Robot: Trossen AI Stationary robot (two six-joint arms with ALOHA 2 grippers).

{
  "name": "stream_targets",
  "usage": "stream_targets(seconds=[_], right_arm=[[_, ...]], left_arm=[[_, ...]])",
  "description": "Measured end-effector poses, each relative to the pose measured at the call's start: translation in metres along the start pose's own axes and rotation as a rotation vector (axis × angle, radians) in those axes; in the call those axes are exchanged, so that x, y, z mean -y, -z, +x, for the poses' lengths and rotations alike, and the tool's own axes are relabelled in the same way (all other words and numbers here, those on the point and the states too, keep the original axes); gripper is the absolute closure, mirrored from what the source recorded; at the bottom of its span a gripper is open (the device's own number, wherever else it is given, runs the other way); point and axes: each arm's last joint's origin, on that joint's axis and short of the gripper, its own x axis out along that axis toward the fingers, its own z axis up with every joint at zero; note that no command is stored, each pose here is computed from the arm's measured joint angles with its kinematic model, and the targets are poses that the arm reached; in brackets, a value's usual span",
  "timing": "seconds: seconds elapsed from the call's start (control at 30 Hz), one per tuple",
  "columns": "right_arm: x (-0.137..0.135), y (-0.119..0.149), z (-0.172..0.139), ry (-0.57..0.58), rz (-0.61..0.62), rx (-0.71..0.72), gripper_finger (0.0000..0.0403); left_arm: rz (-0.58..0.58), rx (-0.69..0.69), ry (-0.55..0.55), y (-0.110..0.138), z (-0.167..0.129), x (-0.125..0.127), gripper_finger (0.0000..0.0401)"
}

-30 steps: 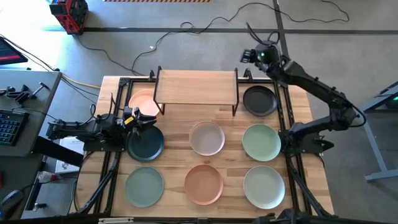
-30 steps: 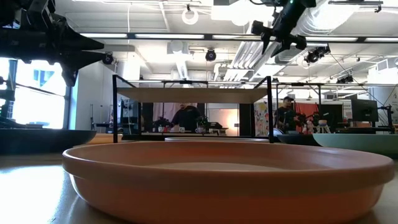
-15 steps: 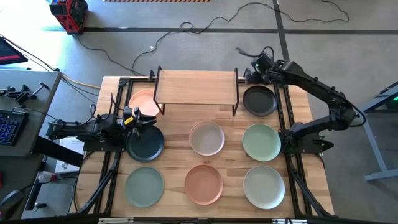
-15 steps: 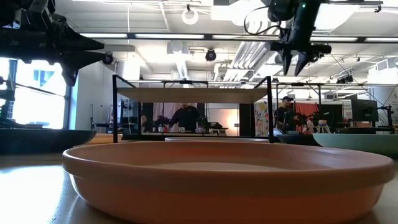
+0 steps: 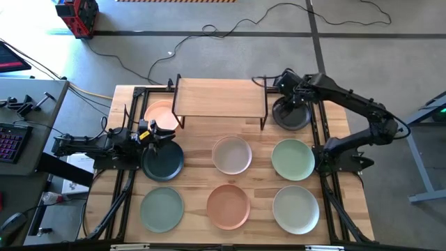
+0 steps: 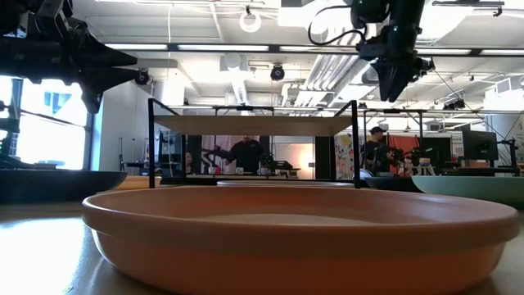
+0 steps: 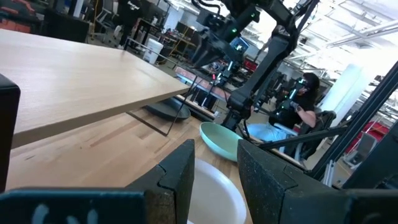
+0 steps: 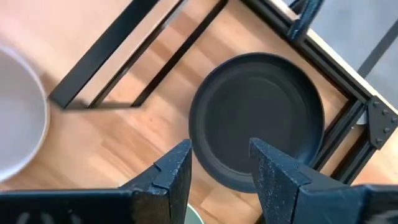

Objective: Place and stack plates onto a shelf
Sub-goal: Put the black plate on the shelf

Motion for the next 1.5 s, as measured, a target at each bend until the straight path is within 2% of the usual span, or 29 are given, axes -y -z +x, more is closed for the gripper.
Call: stream_targets(seconds=[0.23, 0.33, 0.5, 0.67, 0.9, 1.0, 1.23, 1.4, 1.5], right_arm=[[-0.025, 0.005, 0.012, 0.002, -0.165, -0.110, 0.0261], [-0.034, 0.003, 0.025, 0.067, -0.213, -0.157, 0.0261], [-0.038, -0.006, 0.041, 0.140, -0.163, -0.148, 0.0261], [-0.020, -0.020, 0.047, 0.158, 0.034, -0.078, 0.0261], [0.022, -0.035, 0.055, 0.148, 0.512, -0.024, 0.0261], [0.034, -0.043, 0.057, 0.107, 0.650, 0.030, 0.0261], [0.054, -0.066, 0.057, 0.043, 0.795, 0.248, 0.0261], [0.074, -0.074, 0.056, 0.117, 0.898, 0.377, 0.0261], [0.085, -0.073, 0.057, 0.145, 0.985, 0.386, 0.0261]], left_arm=[[0.007, -0.001, -0.001, 0.000, 0.000, 0.000, 0.0293], [0.007, -0.001, -0.001, 0.000, 0.000, 0.000, 0.0293], [0.006, -0.001, -0.001, 0.000, 0.000, 0.000, 0.0293], [0.006, -0.001, -0.001, 0.000, 0.000, 0.000, 0.0293], [0.006, -0.001, 0.000, 0.000, 0.000, 0.000, 0.0293], [0.006, -0.001, -0.001, 0.000, 0.000, 0.000, 0.0293], [0.006, -0.001, 0.000, 0.000, 0.000, 0.000, 0.0293], [0.006, -0.001, -0.001, 0.000, 0.000, 0.000, 0.0293], [0.006, -0.001, 0.000, 0.000, 0.000, 0.000, 0.0293]])
